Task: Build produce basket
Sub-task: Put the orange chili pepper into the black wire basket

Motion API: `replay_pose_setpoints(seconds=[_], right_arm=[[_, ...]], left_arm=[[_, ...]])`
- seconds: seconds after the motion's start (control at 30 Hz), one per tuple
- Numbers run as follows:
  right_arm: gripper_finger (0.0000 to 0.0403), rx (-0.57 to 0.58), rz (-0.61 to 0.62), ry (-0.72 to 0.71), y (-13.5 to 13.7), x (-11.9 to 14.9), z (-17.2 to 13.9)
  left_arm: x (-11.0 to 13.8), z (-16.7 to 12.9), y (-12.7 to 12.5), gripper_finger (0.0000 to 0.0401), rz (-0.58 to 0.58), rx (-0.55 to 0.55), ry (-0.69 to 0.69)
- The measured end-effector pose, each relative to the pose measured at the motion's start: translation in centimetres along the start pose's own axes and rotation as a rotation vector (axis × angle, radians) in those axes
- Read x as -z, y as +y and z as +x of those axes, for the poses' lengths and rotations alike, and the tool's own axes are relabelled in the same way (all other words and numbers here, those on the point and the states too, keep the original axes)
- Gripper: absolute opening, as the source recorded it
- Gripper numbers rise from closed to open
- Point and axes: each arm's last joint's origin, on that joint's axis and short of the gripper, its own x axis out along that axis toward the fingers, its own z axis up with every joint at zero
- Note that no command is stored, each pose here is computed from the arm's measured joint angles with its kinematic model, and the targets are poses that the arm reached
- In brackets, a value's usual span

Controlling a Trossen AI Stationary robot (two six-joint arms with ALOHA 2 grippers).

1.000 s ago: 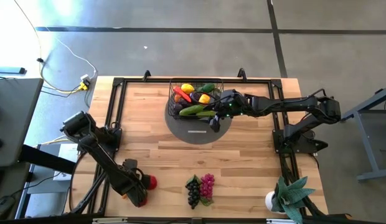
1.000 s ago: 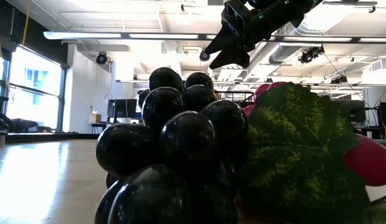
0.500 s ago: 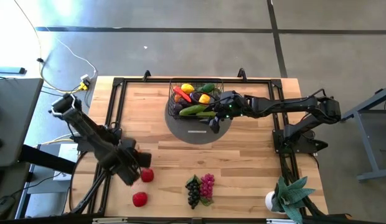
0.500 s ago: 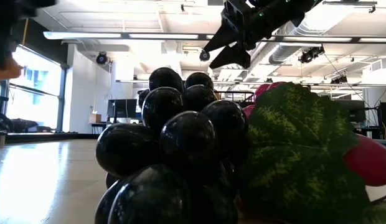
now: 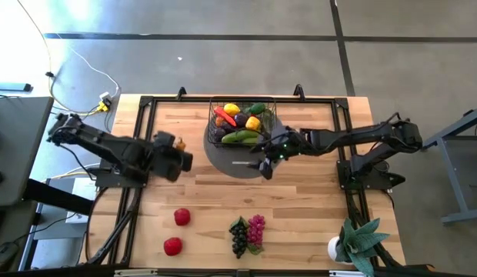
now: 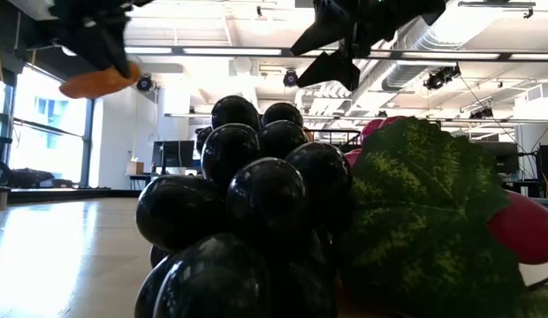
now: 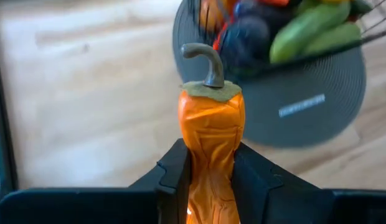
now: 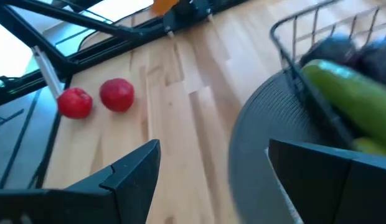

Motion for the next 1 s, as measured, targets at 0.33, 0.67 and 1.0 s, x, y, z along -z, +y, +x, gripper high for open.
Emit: replay_pose_setpoints(seconds=[0.33,0.67,1.0], right_arm=[[0.0282,-0.018,0.213,0.114,2.2,1.8,0.1],[0.0282,0.058,0.523,0.217,4.6,4.0,-0.2],[0.0282,0.108,0.798,0.267,6.6,5.5,-0.6]], left_arm=[[-5.9,2.3,-0.7,0.0077,0.175,0.100,-0.135],[-11.2,4.9,-1.7,0.0077,0.253,0.229,-0.276],[-14.3,8.3,-2.8,0.0077,0.343,0.253,-0.412]])
